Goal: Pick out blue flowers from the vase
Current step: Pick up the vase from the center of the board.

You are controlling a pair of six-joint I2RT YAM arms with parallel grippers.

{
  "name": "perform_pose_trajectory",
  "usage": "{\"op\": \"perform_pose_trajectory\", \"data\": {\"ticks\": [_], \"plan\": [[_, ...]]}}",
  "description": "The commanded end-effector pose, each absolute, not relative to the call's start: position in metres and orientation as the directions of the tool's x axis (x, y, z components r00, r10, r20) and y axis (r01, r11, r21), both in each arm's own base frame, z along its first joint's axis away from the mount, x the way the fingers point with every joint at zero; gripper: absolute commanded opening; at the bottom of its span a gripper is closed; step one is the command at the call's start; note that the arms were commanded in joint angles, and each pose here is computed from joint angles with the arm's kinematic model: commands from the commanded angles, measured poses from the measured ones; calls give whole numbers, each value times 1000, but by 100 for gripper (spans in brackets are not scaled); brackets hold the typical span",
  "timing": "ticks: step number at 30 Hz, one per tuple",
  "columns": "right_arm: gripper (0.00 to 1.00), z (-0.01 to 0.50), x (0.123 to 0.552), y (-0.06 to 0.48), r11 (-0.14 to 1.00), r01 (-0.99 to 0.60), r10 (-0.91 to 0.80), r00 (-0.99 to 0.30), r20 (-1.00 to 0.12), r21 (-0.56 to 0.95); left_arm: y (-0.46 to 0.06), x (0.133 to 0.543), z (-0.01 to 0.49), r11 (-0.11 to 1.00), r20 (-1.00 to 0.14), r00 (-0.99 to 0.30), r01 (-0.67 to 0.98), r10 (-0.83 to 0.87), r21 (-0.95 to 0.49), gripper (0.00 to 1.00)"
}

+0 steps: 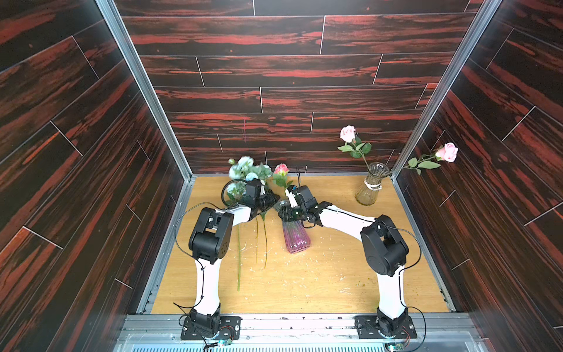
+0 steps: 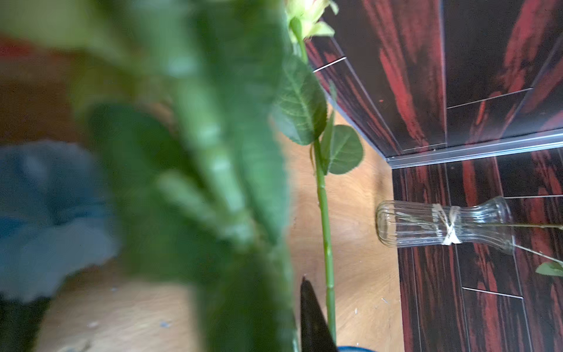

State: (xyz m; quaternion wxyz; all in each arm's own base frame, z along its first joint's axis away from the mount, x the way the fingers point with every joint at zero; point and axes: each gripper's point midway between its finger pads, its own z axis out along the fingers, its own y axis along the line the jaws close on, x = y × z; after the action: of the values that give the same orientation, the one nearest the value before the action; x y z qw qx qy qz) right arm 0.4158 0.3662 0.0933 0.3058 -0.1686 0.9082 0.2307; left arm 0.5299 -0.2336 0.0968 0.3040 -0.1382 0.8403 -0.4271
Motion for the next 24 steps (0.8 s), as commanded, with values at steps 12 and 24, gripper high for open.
{"op": "perform_pose_trajectory", "data": {"ticks": [12,24], "plan": [[2,101,427,327,908,-392,-93,-535,-840,149,-275,478,184,627,-616,-714,319,-334,-710,16],[0,187,393,318,915,-389,48,-151,-987,105,-302,411,231,645,-726,-651,461,-222,-610,27]]}}
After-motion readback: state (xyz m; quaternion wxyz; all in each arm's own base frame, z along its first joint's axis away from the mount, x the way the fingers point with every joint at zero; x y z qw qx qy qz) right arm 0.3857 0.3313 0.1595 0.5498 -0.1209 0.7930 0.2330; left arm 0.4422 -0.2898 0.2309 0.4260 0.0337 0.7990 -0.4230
